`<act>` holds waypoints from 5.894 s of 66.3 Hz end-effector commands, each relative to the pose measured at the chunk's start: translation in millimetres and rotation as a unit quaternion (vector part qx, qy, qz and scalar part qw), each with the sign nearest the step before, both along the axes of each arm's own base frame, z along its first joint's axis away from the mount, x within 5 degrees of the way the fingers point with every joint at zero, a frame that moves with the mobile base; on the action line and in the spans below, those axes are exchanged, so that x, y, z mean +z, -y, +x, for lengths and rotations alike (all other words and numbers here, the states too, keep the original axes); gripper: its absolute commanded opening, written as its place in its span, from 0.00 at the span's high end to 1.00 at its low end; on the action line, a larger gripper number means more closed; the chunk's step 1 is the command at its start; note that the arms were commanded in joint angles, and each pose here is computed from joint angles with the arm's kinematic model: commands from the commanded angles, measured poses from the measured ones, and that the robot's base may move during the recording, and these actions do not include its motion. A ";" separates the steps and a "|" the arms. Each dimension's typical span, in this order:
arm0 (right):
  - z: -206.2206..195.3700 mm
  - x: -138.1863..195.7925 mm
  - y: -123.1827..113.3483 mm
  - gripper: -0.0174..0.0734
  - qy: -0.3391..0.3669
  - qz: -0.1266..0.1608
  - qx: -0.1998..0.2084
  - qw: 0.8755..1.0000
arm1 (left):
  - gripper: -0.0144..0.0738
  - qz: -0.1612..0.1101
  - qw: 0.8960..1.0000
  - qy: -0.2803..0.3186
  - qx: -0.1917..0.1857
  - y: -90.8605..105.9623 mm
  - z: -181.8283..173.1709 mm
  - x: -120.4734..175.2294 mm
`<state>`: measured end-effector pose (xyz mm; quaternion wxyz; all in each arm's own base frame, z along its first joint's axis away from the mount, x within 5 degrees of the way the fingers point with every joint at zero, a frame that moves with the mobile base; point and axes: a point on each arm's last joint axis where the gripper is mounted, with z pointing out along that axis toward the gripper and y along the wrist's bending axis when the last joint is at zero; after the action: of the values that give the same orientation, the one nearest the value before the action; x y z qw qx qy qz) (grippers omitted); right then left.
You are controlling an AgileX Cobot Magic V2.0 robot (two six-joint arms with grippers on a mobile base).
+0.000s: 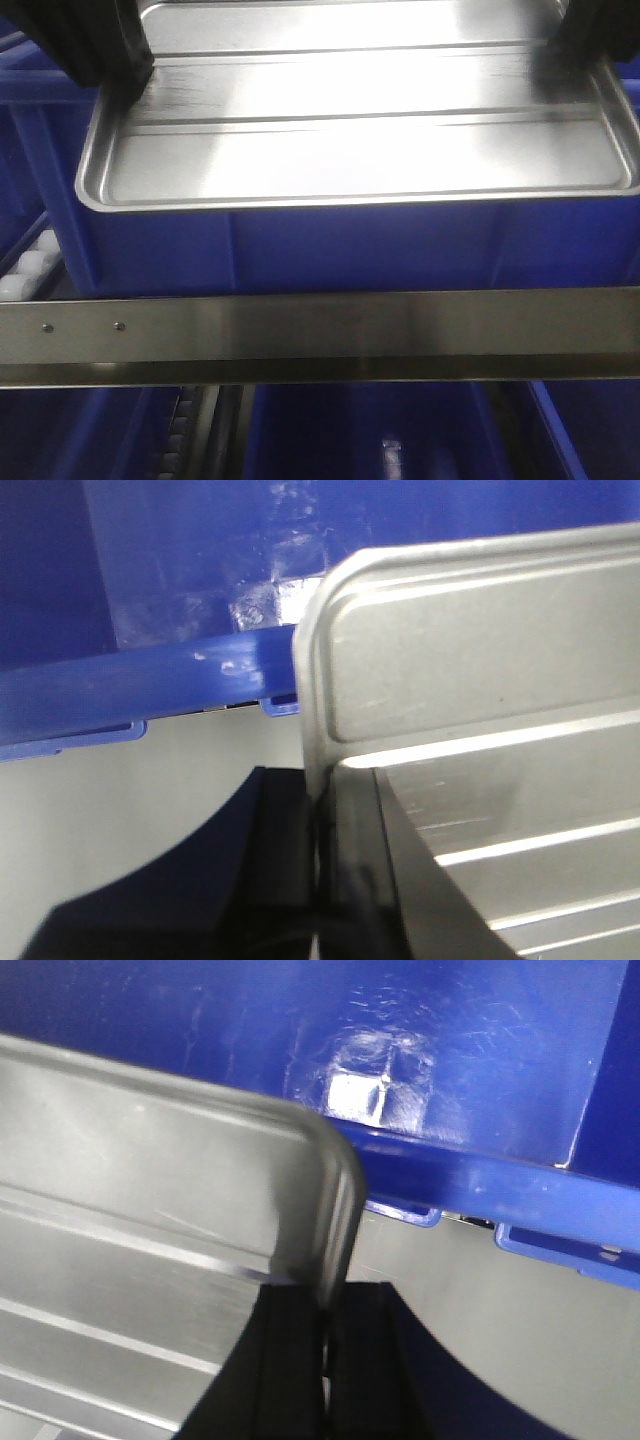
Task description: Grab silver tray and place in blue box
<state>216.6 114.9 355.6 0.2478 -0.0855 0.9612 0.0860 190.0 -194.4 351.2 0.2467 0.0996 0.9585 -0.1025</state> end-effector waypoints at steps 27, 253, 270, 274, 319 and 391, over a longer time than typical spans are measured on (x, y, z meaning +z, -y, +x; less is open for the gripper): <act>-7.0 66.5 9.5 0.74 0.136 0.038 0.005 0.990 | 0.96 -0.036 0.995 0.089 -0.029 -5.4 -3.1 65.3; -99.0 19.6 83.7 0.74 0.334 0.037 -0.037 0.941 | 0.94 -0.118 0.908 0.389 -0.104 -96.3 -55.8 39.5; -155.9 -0.7 104.2 0.74 0.432 0.066 -0.034 0.899 | 0.94 -0.153 0.876 0.446 -0.104 -134.8 -104.3 16.2; -164.0 -6.4 107.1 0.74 0.453 0.062 -0.028 0.889 | 0.94 -0.158 0.871 0.453 -0.102 -140.3 -110.8 13.1; -169.5 -19.3 107.7 0.74 0.478 0.071 -0.022 0.875 | 0.94 -0.164 0.867 0.459 -0.100 -145.1 -116.7 10.8; -169.3 -19.2 107.6 0.74 0.479 0.071 -0.022 0.875 | 0.94 -0.033 0.821 0.550 0.152 -194.1 -135.2 -142.5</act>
<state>47.1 6.3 320.1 0.6444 -0.0683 0.7556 0.0957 56.8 -1.5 197.7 0.7067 -0.0086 0.7071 -0.0240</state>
